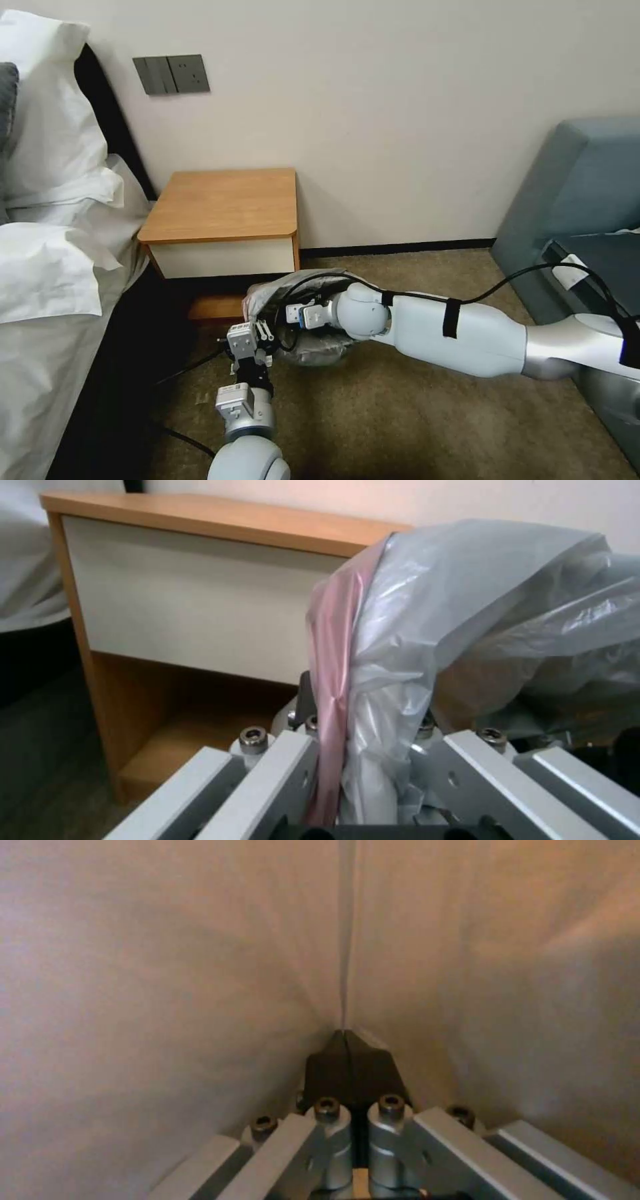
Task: Pick up the garbage bag from the table and place it over the trash can.
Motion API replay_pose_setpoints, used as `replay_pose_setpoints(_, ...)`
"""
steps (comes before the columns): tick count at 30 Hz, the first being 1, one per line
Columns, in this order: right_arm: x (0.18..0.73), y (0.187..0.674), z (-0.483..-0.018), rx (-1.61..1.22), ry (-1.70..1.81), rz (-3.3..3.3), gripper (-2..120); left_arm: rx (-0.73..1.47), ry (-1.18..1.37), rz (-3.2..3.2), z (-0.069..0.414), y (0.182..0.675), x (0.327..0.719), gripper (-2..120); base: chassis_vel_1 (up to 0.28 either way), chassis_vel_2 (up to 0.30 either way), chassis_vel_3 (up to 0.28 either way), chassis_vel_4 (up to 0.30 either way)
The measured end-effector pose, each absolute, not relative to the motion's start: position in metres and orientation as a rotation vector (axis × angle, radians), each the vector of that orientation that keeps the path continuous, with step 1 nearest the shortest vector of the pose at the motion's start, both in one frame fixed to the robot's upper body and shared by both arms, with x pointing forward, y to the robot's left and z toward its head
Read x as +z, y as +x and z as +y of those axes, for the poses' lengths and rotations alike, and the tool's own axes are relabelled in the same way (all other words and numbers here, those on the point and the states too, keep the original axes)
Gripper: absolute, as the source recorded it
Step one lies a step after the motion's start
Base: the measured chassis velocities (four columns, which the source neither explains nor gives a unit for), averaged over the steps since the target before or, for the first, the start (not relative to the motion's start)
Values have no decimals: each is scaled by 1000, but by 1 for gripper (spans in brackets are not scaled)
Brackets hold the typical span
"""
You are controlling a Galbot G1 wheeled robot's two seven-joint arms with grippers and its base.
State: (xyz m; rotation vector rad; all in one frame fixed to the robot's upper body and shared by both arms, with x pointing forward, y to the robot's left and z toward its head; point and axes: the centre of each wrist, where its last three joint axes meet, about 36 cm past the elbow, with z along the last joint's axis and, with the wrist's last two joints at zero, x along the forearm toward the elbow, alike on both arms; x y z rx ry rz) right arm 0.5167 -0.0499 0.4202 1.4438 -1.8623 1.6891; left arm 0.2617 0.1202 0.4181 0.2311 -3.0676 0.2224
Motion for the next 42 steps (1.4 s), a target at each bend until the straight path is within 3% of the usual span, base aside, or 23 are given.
replay_pose_setpoints(13,425,516,-41,1701,1430,-1869,0,220,234,-3070,121,262,418,5,0,0,0,0)
replay_pose_setpoints(21,478,502,-57,1661,1470,-1928,0,216,244,-3076,124,263,419,5,0,0,0,0)
replay_pose_setpoints(35,524,455,-69,1557,1586,-1977,0,215,261,-3067,125,261,418,5,0,0,0,0)
replay_pose_setpoints(42,549,433,-110,1512,1572,-2024,0,210,266,-3066,125,259,418,5,0,0,0,0)
